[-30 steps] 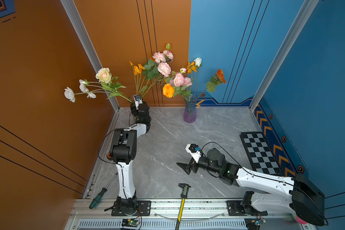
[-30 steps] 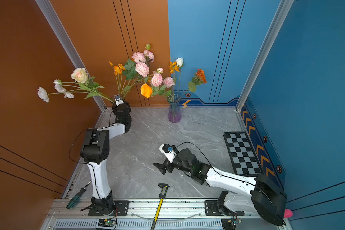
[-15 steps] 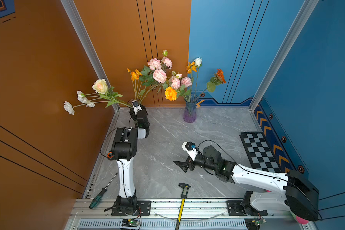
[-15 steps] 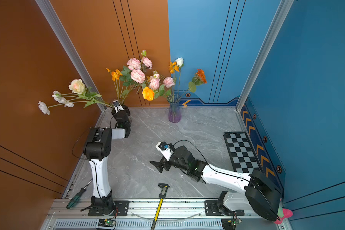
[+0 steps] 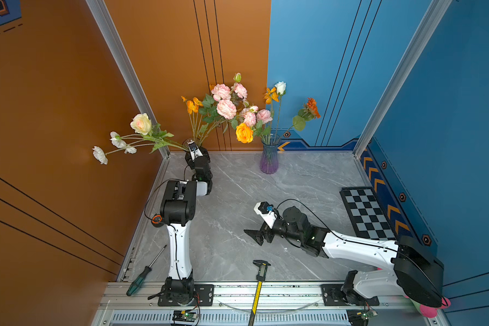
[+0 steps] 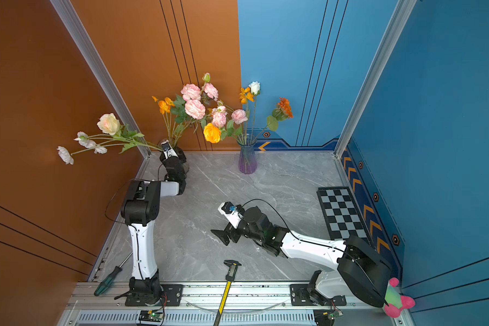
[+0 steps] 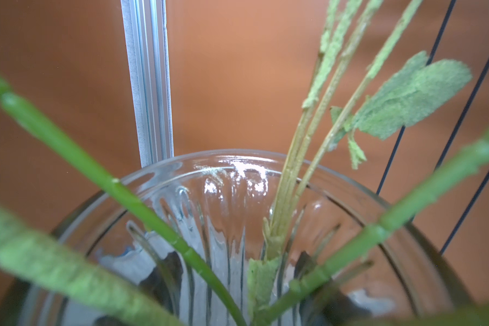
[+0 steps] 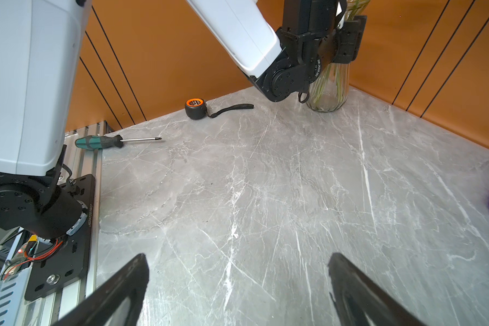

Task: Arrange the flowers into the vase
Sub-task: 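Lower the clear vase onto the table near the far wall with the left gripper, then open the left gripper and draw it back from the clear vase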

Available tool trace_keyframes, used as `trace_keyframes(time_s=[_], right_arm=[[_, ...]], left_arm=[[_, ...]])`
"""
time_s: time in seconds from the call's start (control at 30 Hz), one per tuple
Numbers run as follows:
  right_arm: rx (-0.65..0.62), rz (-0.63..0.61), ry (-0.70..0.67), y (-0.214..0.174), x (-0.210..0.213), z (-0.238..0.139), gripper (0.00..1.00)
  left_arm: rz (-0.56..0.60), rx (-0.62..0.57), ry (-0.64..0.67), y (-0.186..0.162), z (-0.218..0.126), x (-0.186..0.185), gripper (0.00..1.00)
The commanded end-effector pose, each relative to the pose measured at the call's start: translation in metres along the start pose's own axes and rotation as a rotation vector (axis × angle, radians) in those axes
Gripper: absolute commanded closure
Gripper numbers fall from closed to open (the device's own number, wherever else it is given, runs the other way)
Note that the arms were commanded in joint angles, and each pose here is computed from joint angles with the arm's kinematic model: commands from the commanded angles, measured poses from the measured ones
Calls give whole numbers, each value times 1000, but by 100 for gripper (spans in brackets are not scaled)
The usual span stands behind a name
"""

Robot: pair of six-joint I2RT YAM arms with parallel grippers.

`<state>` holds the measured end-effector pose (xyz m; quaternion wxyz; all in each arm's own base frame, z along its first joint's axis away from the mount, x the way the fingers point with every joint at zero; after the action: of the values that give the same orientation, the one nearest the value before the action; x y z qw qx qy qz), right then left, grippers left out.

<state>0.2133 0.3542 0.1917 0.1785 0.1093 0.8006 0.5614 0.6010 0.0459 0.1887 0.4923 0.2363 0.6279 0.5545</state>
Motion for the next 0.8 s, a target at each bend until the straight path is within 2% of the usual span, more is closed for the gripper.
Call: trace_keyframes(time_s=[0.0,0.07,0.27,0.37,0.43,0.47,0.6,0.77], right_arm=[[-54,-1,20,20,2,1,0],[-53,-1,17,21,1,0,0],[-60,3,9,21,1,-4,0],[-67,7,9,21,2,-5,0],[-68,7,6,22,1,-6,0],[-69,7,6,22,1,-7,0],[-67,7,4,21,1,-8,0],[-71,5,1,22,1,-8,0]], left_arm=[[-72,-65,-34,20,5,-9,56],[-56,-69,-20,20,4,-10,42],[-35,-66,-19,19,2,-14,21],[-26,-55,-13,16,0,-13,15],[-24,-50,-15,13,-2,-13,15],[-25,-49,-12,12,-2,-13,10],[-15,-46,-10,11,-3,-13,1],[-8,-44,8,11,-6,-9,2]])
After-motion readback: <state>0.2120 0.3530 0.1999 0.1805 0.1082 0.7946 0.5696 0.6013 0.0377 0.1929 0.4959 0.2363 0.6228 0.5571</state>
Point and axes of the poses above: each gripper's point midway between its finger pads, its own z axis out along the fingers, its own x axis along the line the jaws close on, y = z × x, the point moved 1 cm from there along -z, back along the fingers, and after that the axes turned 14 degrees about -z, right-handed, at the moved point
